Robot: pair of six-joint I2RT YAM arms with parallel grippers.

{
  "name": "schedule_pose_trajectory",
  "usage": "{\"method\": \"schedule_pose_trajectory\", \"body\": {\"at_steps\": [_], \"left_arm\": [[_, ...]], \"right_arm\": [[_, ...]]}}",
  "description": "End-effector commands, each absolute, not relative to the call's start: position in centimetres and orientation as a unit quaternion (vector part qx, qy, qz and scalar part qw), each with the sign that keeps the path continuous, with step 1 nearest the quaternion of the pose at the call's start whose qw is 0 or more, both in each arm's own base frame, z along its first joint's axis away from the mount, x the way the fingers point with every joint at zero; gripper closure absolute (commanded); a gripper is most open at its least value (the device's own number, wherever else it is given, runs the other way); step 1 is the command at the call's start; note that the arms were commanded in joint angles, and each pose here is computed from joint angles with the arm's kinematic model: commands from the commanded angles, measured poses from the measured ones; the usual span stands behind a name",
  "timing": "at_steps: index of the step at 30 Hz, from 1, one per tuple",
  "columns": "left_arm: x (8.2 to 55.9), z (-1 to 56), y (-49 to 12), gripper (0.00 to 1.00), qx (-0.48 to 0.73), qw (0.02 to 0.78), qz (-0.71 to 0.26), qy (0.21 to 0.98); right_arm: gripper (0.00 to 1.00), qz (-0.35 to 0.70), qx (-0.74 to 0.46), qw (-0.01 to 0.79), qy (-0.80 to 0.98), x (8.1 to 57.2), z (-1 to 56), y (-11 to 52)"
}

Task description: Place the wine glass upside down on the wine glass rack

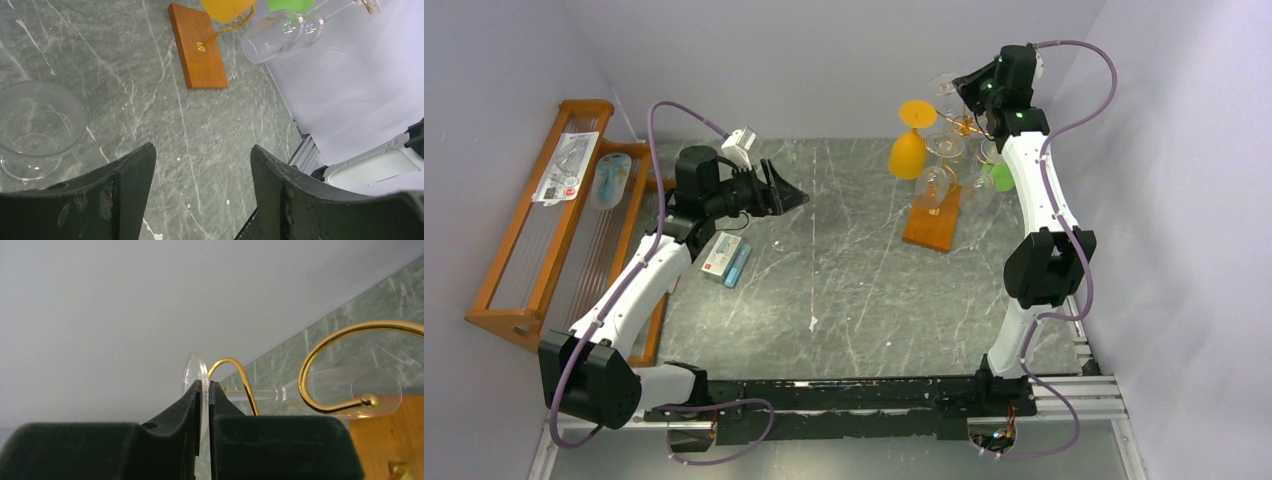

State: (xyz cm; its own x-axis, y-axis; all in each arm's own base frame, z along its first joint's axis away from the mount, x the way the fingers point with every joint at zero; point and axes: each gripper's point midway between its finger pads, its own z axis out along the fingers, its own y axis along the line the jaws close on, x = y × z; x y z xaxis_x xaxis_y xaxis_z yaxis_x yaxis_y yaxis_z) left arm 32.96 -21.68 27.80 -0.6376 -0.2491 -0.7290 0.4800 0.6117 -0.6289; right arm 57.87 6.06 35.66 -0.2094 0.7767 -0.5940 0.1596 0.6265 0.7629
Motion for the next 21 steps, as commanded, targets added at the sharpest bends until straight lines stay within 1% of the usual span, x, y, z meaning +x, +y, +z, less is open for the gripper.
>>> {"method": "schedule_pose_trajectory", "body": {"at_steps": [1, 7, 14, 21], "left_arm": [[33.3, 28.1, -21.6, 0.27, 0.078, 0.427, -0.423, 0.795], [33.4, 28.0, -21.3, 0.27, 0.077, 0.430, -0.415, 0.798], [33.5, 28.1, -21.1, 0.27, 0.077, 0.434, -0.408, 0.800], [33.6, 28.3, -21.0, 0.27, 0.076, 0.438, -0.404, 0.800]], "right_arm": [[0.89, 0.267, 0.312, 0.556, 0.723, 57.3, 37.4, 5.3], [0.86, 0.260, 0.307, 0.552, 0.730, 57.4, 37.1, 5.3], [0.76, 0.259, 0.294, 0.547, 0.739, 57.4, 37.0, 5.6], [0.76, 0.258, 0.291, 0.537, 0.749, 57.7, 35.9, 5.8]]}}
